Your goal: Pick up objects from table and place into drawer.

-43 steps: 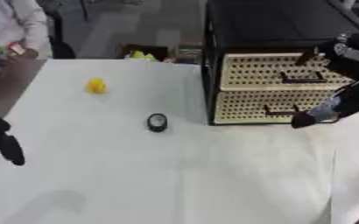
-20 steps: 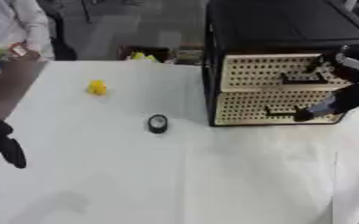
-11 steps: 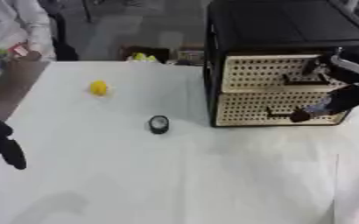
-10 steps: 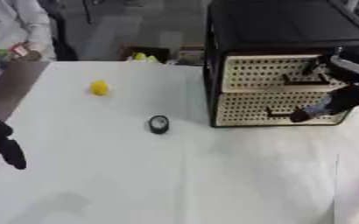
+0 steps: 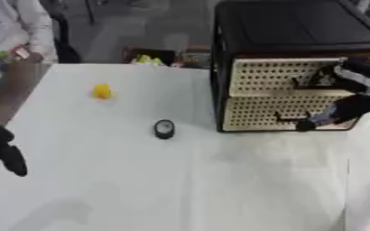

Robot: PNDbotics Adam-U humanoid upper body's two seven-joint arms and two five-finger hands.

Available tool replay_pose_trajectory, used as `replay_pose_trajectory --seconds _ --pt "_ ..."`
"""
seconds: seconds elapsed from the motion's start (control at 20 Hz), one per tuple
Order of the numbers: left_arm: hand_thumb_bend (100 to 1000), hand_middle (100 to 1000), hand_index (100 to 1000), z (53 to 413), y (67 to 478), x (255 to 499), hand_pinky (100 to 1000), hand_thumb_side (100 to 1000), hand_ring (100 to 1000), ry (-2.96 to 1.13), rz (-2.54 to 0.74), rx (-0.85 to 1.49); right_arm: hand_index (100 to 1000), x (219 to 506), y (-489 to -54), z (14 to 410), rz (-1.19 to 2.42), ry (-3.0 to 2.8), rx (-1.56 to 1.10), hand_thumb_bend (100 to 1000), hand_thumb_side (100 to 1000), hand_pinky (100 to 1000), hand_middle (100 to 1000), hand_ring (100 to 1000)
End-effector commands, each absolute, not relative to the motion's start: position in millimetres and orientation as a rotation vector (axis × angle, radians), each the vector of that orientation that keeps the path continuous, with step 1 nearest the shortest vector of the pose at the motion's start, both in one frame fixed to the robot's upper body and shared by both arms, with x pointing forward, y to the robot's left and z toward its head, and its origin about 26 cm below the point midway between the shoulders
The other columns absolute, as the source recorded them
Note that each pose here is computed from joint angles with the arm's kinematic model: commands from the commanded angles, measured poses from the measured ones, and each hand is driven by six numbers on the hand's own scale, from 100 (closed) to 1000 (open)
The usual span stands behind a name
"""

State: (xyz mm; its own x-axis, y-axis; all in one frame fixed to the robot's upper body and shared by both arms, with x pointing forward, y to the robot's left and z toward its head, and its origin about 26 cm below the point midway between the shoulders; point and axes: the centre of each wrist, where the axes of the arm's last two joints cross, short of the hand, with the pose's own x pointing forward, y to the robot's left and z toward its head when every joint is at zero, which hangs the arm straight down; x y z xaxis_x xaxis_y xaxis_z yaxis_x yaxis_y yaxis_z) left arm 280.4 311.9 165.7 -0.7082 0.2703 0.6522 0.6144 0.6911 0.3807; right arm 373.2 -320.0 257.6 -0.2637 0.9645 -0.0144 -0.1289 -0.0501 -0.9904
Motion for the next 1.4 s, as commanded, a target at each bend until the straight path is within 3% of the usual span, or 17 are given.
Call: replay_pose_trajectory --seconds 0.05,1.4 --pt "100 714 777 173 311 279 506 920 560 -2.349 -0.830 -0.674 736 374 -326 264 1.497 -1.254 -1.033 991 741 100 100 100" --pt "100 714 776 173 312 279 508 920 558 -2.343 -0.826 -0.674 661 357 -325 267 1.487 -1.321 -0.975 1000 694 100 100 100"
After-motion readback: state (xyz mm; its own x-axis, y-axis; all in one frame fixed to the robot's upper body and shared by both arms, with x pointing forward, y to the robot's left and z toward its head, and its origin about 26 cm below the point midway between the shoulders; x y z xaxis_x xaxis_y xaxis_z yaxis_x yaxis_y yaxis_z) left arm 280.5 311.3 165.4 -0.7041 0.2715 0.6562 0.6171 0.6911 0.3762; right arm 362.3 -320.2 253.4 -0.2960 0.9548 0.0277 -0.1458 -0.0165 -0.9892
